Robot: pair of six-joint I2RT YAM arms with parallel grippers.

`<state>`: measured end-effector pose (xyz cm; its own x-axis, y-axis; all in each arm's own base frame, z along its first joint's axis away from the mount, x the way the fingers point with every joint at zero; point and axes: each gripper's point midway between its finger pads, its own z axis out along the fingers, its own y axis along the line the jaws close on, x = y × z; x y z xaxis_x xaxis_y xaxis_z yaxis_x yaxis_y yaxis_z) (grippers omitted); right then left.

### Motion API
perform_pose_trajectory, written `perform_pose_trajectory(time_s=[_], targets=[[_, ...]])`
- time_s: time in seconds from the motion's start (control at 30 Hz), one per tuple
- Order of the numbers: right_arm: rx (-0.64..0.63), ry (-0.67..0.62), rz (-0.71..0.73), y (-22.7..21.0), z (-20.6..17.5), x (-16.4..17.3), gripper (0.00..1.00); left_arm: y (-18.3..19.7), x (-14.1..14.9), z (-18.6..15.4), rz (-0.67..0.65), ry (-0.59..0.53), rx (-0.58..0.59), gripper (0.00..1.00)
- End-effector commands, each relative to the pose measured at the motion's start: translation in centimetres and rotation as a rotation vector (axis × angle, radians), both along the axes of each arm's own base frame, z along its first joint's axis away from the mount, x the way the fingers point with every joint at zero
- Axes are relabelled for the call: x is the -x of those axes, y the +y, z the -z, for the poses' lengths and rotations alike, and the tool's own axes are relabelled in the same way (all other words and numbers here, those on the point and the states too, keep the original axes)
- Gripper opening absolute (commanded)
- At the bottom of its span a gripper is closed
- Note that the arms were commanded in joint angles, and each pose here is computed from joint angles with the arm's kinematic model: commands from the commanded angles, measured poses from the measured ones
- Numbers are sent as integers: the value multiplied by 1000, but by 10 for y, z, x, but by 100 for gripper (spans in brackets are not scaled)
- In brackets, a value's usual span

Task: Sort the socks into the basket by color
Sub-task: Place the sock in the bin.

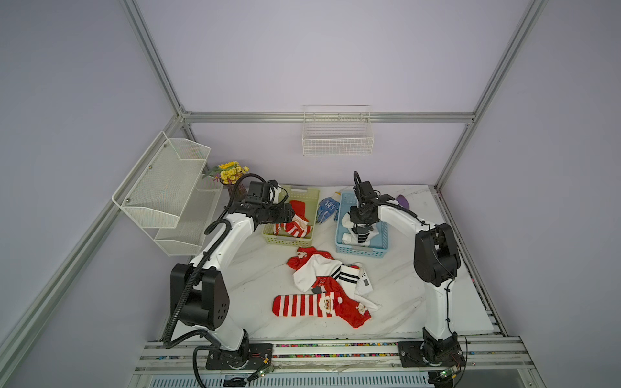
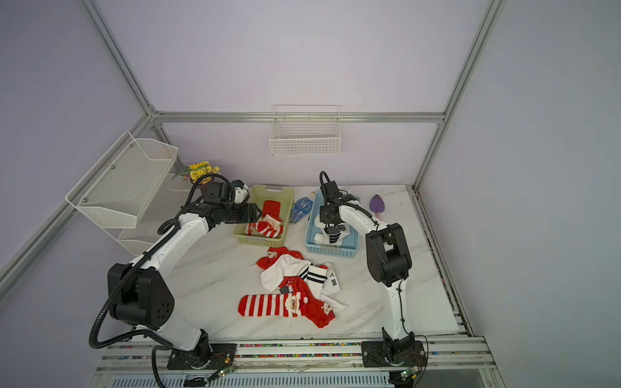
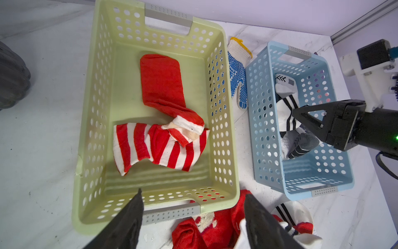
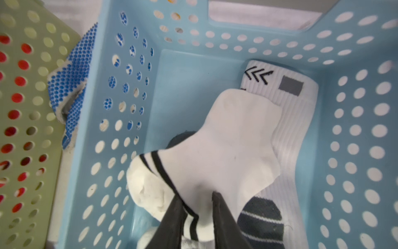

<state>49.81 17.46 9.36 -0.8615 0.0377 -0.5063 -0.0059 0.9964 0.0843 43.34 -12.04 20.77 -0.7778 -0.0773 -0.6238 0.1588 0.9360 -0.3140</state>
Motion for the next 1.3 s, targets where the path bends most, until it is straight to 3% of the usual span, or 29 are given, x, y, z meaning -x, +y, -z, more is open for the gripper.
perform_pose_trajectory(time_s=[0.0,0.37,0.73,0.97,1.27], targets=[[-22,-43,10,-4,-20,2,32,2,5,0,7,-12,-5,73],[-48,-84,7,-8,-48,19,43,5,6,-1,-7,-19,-36,75],[-92,-107,-18,-7,-70,36,46,10,26,-14,-69,-23,-122,77],[-120,-124,-29,-8,-78,49,47,25,79,-34,-186,-16,-170,80],[-149,-136,-41,-7,-82,60,48,14,171,11,-261,144,-169,82]])
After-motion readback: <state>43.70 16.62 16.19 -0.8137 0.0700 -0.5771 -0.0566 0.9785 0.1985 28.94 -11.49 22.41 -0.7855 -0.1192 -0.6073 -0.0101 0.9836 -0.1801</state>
